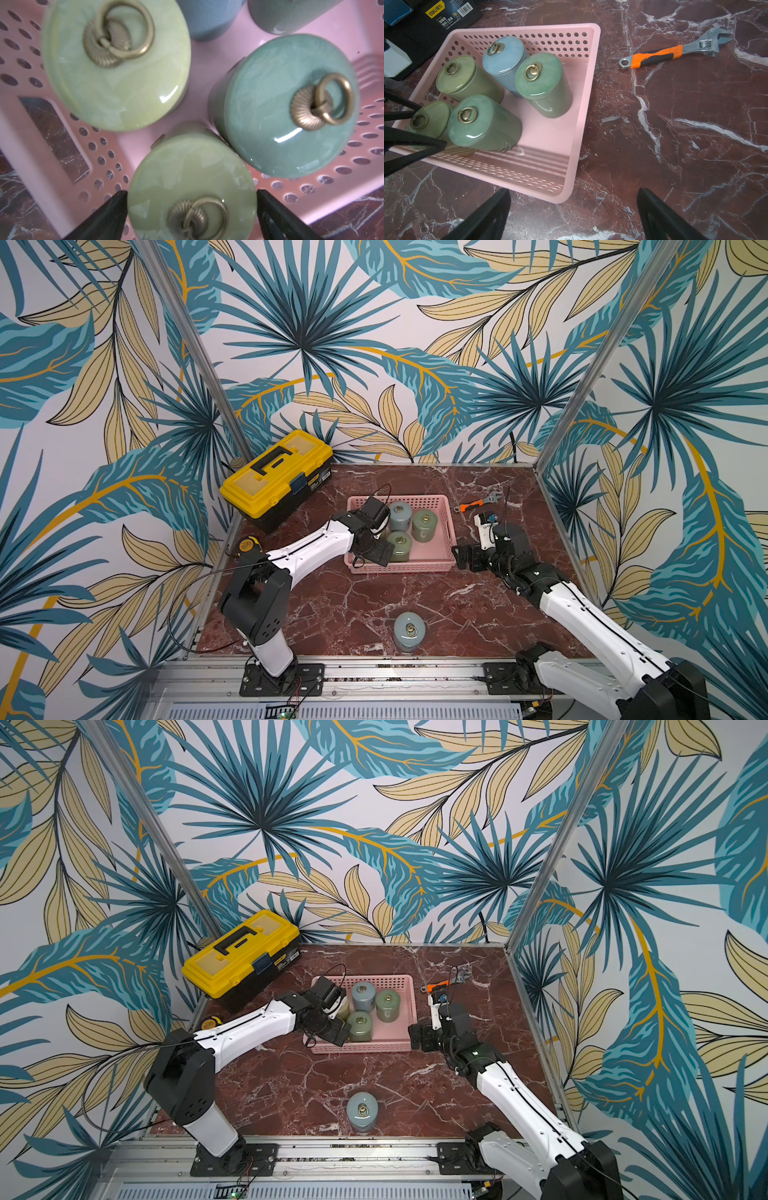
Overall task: Take the tea canister out of the basket
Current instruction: Pick up the tea canister from the basket.
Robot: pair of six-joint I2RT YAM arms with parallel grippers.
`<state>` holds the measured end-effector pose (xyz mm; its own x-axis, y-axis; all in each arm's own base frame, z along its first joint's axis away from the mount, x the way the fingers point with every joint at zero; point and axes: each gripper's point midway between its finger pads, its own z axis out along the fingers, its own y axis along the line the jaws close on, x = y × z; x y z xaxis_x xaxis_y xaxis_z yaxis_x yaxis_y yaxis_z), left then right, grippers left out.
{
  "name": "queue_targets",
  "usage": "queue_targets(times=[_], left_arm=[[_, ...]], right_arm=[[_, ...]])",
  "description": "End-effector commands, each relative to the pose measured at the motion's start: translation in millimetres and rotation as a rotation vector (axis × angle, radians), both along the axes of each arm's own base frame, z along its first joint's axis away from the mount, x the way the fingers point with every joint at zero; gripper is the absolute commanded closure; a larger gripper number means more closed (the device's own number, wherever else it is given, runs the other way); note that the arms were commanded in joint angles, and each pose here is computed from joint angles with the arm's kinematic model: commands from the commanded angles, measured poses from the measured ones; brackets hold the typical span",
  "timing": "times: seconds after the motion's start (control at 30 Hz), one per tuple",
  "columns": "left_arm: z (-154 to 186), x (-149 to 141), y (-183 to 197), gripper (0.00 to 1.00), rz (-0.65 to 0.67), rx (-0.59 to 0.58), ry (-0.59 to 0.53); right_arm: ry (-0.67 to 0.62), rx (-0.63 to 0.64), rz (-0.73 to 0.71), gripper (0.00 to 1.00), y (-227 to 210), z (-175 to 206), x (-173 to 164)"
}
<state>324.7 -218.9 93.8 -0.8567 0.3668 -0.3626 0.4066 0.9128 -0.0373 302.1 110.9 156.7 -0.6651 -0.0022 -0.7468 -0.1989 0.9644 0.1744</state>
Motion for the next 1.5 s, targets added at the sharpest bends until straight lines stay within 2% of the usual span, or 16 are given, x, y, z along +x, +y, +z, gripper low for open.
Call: queue_targets(times=[0.0, 0.2, 0.4, 0.63, 0.87, 1.47], left_arm=[[8.1, 12.6, -8.1, 0.0, -0.003, -0.005, -0.035], [0.1, 16.3, -9.9, 0.01, -0.006, 0.01, -0.017], [-4.9, 16.3, -10.1, 0.07, -0.005, 0.018, -0.005], [-3.0, 16.1, -9.5, 0.31, -0.001, 0.015, -0.008], [14.1, 16.1, -9.6, 0.43, -0.001, -0.001, -0.031], [75.1, 23.4, -6.4, 0.5, -0.001, -0.009, -0.113]], right_arm=[[0.007, -0.002, 0.011, 0.01, 0.7, -5.4, -0.6], [0.007, 0.0, 0.016, 0.01, 1.5, -5.0, -0.7], [0.009, 0.0, 0.017, 0.01, 1.7, -5.7, -0.6], [0.011, -0.001, 0.017, 0.01, 1.9, -6.2, -0.5], [0.013, 0.0, 0.018, 0.01, 2.4, -6.7, 0.0], [0.015, 0.007, 0.028, 0.01, 4.3, -6.2, -0.7]])
